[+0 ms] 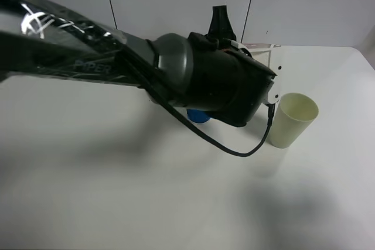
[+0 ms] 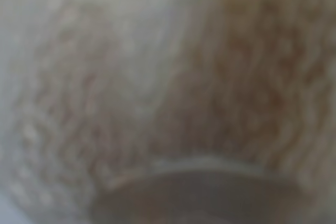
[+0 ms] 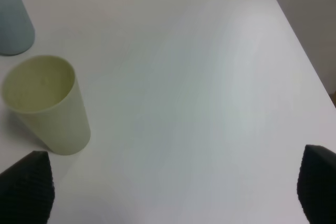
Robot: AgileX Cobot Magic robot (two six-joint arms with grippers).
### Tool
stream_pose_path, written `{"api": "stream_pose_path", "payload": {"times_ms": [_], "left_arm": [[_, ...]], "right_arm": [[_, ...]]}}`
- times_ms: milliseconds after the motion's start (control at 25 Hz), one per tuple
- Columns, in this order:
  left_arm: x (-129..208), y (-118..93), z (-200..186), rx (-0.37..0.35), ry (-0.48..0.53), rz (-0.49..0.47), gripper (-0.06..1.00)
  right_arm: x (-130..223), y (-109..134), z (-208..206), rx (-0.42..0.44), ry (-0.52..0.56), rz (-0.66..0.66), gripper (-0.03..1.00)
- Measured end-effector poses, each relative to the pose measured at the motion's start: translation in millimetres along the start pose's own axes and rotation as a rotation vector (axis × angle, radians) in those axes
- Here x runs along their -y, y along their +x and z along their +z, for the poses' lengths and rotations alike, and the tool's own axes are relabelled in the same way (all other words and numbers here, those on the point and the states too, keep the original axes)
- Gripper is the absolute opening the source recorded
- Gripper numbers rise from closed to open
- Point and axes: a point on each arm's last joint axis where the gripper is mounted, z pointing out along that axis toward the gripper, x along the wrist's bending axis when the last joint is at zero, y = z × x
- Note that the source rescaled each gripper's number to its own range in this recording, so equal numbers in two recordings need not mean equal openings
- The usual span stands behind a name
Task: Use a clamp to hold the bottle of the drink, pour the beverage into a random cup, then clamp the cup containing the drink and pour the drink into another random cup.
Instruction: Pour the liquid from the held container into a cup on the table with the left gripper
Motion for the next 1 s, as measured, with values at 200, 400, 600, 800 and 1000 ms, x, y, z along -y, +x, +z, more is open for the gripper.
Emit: {"api": "stream_pose_path", "payload": {"times_ms": [200, 400, 600, 800, 1000], "left_arm": [[-14, -4, -1, -0.007, -0.015, 0.031, 0.0], [-23, -22, -5, 0.01, -0.046, 0.082, 0.0], [-29, -24, -12, 0.012, -0.076, 0.09, 0.0], [-29, -24, -12, 0.004, -0.081, 0.127, 0.0], [-31, -22, -12, -0.025, -0.095, 0.148, 0.0]], "right_arm": [[0, 0, 0, 0.0, 0.0, 0.0, 0.78], [0, 0, 0, 0.0, 0.0, 0.0, 0.78], [0, 0, 0, 0.0, 0.0, 0.0, 0.78], [0, 0, 0, 0.0, 0.0, 0.0, 0.78], [0, 0, 0, 0.0, 0.0, 0.0, 0.78]]}}
